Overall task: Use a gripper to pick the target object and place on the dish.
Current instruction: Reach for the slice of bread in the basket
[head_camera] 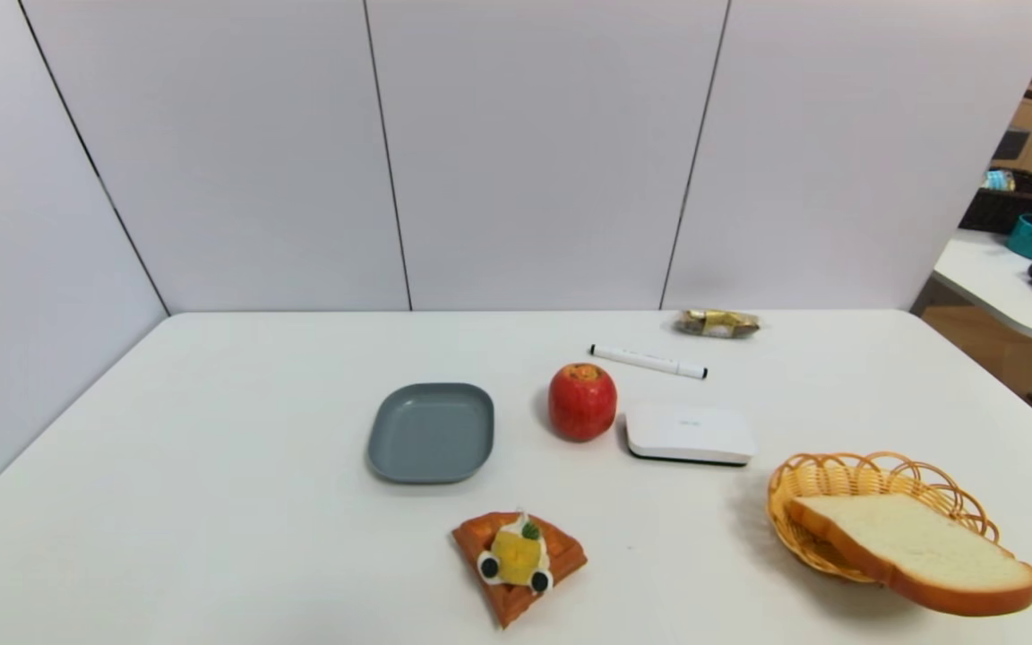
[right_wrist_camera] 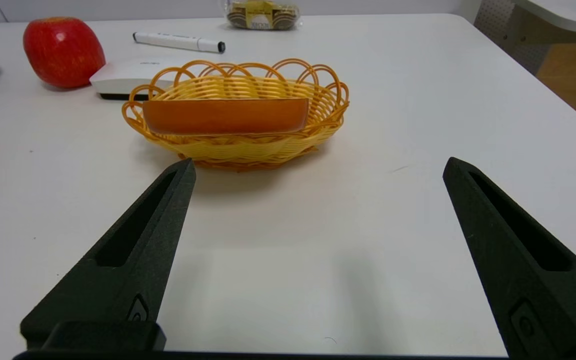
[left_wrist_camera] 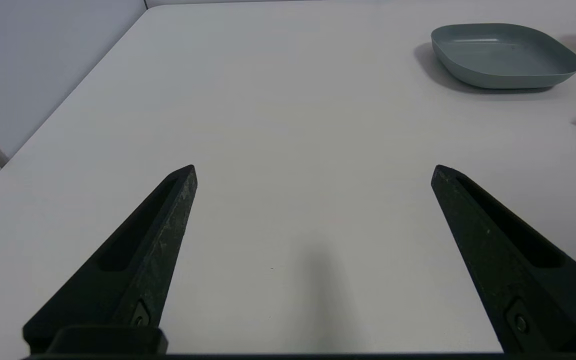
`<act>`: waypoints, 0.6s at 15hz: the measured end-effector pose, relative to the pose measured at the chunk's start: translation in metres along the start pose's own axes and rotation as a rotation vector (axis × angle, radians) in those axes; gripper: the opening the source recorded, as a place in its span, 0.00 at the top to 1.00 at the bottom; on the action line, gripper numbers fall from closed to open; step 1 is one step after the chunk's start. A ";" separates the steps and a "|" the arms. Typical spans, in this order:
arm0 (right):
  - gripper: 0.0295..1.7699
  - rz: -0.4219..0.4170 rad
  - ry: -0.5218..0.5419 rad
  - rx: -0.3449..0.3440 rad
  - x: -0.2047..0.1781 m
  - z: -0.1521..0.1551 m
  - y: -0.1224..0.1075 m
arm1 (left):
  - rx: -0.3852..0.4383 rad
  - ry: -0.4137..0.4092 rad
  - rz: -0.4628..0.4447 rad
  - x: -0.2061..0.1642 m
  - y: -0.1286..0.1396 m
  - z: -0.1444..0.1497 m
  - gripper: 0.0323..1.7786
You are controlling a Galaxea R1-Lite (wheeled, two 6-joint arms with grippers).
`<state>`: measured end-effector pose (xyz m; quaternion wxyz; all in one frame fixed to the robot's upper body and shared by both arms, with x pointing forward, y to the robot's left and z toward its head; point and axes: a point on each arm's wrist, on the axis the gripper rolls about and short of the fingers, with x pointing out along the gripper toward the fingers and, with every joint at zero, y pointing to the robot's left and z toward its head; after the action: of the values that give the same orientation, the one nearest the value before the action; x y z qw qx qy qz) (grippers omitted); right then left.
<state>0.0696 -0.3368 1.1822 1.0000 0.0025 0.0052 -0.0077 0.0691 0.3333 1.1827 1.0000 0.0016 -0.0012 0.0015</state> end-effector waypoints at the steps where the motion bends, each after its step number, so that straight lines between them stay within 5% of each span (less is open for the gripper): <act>1: 0.03 0.000 0.013 -0.001 0.001 0.000 0.000 | 0.000 0.000 0.000 0.000 0.000 0.000 0.05; 4: 0.03 -0.002 0.000 -0.046 0.002 0.024 0.000 | 0.000 0.000 0.000 0.000 0.000 0.000 0.05; 9: 0.03 0.006 -0.169 -0.194 0.002 0.142 0.000 | 0.000 0.000 0.000 0.000 0.000 0.000 0.05</act>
<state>0.0729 -0.3372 1.3245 0.9924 -0.0947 -0.0786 -0.0045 0.0691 0.3333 1.1828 1.0000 0.0014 -0.0014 0.0013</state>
